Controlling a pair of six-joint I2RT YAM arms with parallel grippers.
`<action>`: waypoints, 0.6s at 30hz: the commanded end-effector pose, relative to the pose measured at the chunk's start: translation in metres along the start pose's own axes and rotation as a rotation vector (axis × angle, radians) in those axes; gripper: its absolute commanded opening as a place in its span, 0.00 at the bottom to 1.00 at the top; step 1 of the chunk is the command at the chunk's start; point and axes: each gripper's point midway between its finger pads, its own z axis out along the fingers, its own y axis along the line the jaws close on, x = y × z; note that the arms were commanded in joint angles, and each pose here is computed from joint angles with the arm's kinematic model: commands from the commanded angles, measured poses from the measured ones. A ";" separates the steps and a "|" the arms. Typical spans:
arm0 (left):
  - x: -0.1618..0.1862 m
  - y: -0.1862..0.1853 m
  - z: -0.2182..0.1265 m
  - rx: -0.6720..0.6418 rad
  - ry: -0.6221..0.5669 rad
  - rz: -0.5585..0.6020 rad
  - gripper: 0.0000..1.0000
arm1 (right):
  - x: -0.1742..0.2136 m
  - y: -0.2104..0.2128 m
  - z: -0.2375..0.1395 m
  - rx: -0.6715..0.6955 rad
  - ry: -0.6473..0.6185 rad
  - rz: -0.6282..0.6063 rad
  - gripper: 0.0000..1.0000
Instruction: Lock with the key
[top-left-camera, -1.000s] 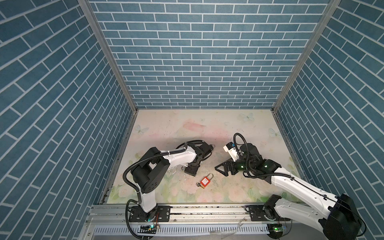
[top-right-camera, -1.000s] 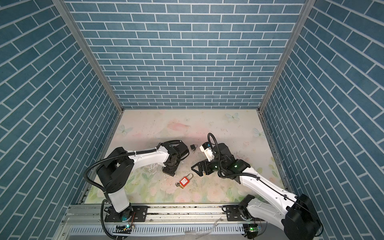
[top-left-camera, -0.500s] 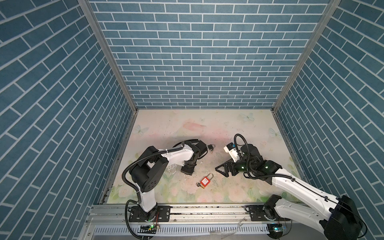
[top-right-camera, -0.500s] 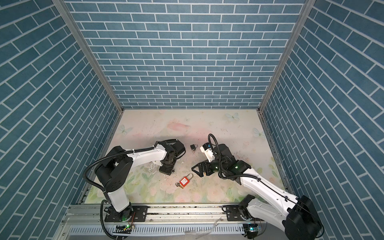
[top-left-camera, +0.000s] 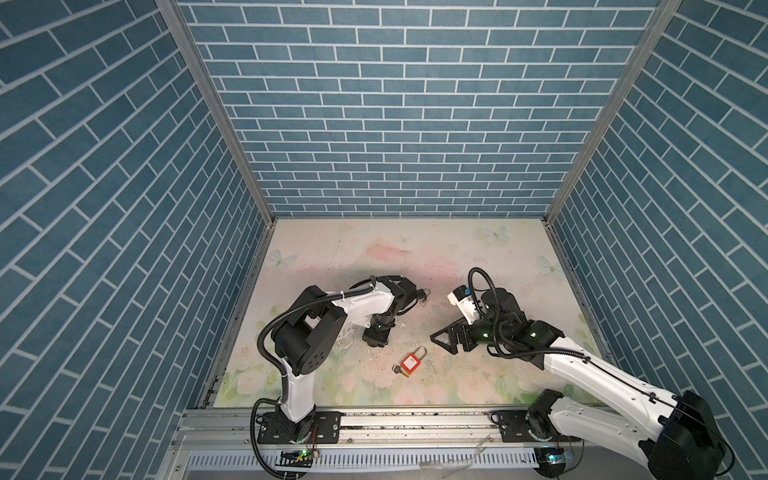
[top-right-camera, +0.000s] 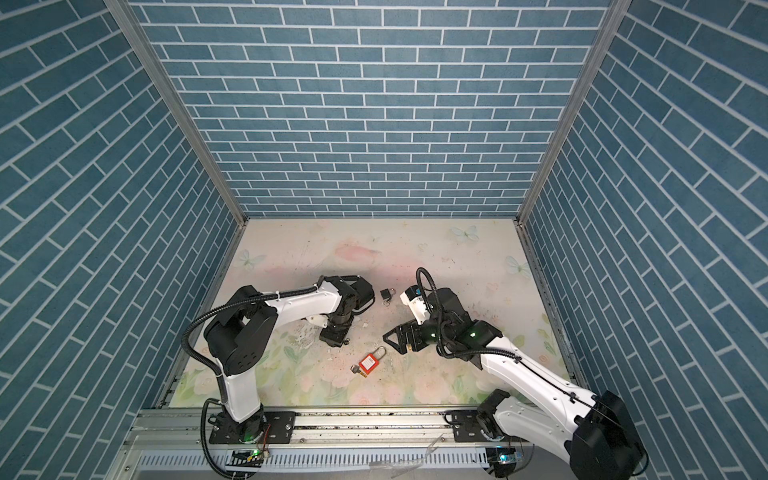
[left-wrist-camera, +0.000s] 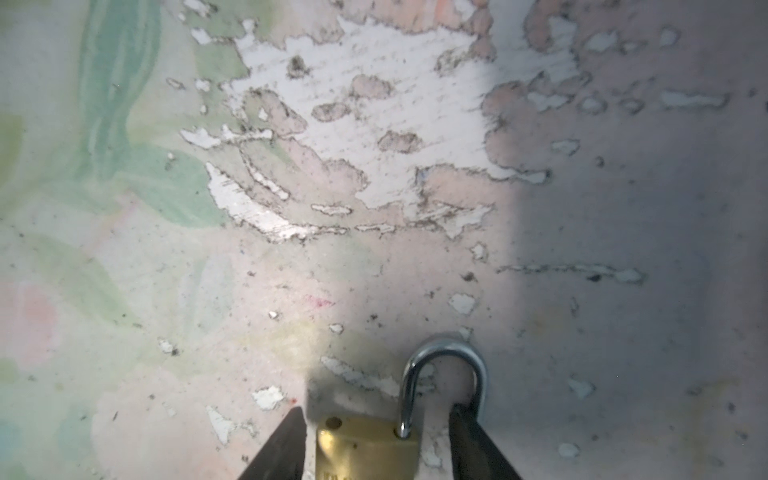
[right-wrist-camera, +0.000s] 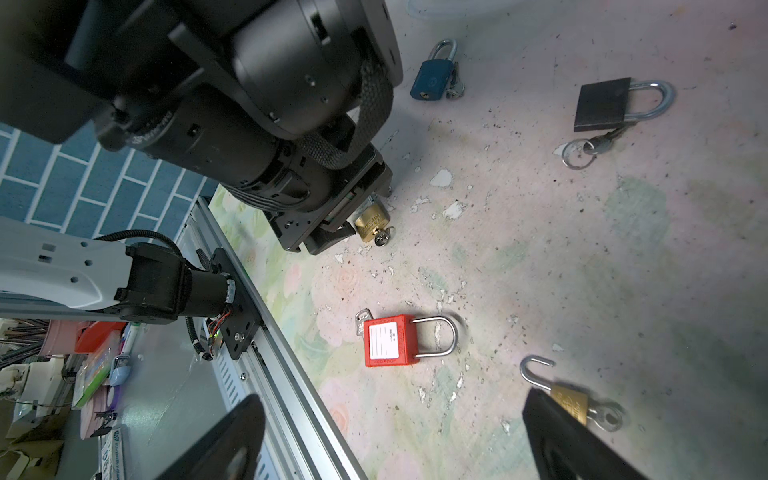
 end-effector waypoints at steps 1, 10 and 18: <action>0.017 0.019 0.018 -0.084 0.023 0.022 0.56 | -0.005 0.007 -0.004 -0.019 -0.021 -0.047 0.97; 0.030 0.008 0.013 0.002 0.045 0.055 0.62 | -0.001 0.006 -0.005 -0.012 -0.011 -0.053 0.97; 0.031 0.011 0.021 0.009 0.049 0.062 0.59 | -0.003 0.005 -0.004 -0.009 -0.016 -0.053 0.97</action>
